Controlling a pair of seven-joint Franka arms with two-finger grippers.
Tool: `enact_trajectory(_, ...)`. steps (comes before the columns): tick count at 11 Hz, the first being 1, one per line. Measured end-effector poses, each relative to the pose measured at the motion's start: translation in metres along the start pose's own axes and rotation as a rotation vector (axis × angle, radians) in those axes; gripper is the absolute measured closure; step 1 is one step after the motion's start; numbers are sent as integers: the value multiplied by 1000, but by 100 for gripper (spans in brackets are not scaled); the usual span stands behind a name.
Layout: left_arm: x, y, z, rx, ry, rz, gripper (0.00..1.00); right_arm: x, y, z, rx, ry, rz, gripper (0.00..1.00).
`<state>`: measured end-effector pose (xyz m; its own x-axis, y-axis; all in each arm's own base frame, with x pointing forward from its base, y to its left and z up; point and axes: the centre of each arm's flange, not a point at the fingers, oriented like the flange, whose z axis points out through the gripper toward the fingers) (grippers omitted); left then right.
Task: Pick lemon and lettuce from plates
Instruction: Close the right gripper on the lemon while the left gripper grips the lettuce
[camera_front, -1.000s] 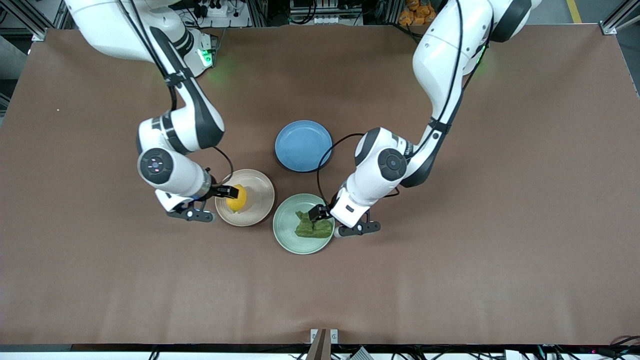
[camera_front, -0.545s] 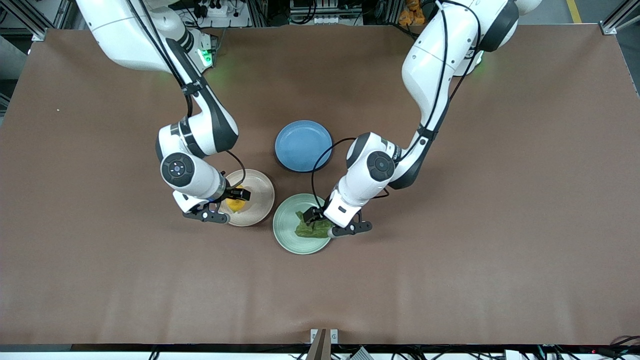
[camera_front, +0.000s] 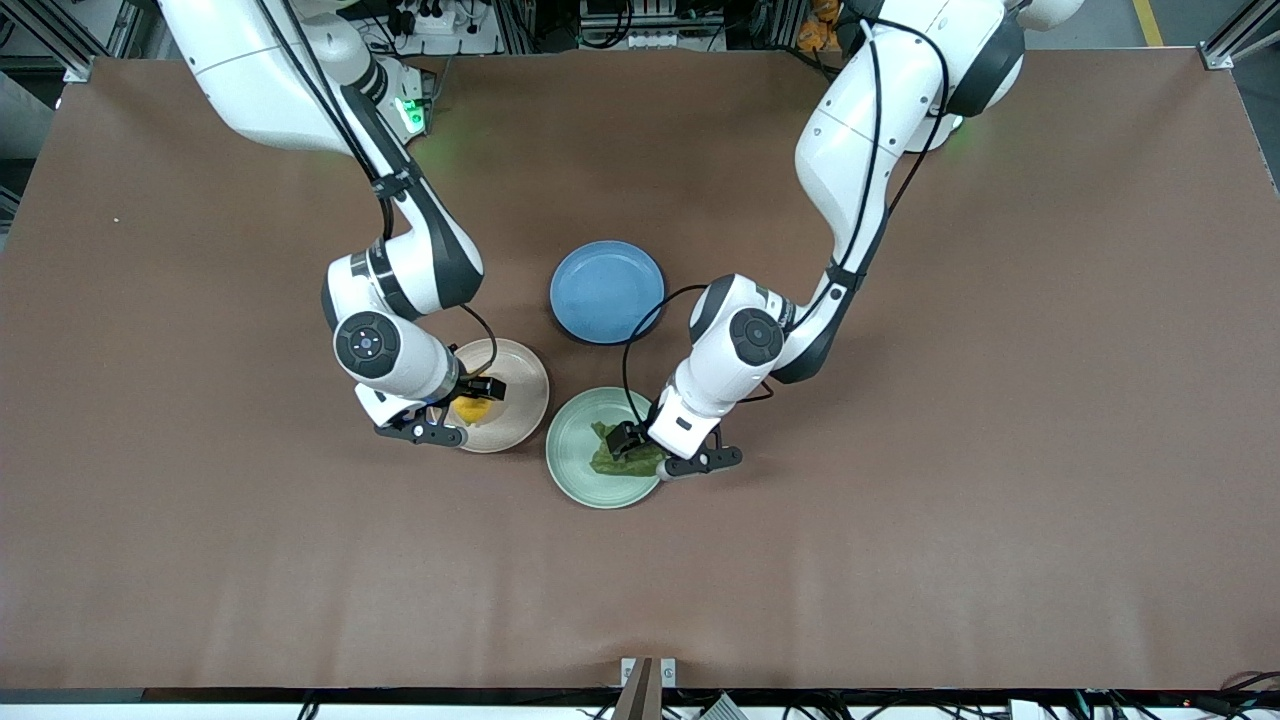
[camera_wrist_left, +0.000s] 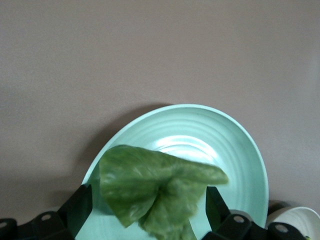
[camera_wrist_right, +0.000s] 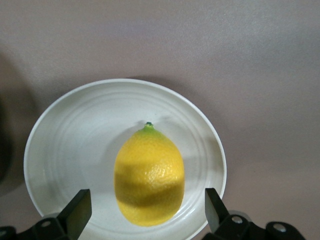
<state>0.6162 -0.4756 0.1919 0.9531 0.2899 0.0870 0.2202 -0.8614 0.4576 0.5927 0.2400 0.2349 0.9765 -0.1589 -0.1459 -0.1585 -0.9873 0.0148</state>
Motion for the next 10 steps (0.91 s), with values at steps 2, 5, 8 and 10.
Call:
enact_trajectory(2,1,-1,3,-6,10,-1,0,0,0,6,-5,-8,-1,0)
enact_trajectory(5,1,-1,4,-10,15,-12,0,2,-1,14,-2,-2,20,0)
enact_trajectory(8,-2,3,3,-15,13,-18,0,-1,-7,26,-5,-4,24,0)
enact_trajectory(10,-3,4,4,-15,12,-29,1,-2,-9,30,-8,-7,23,0)
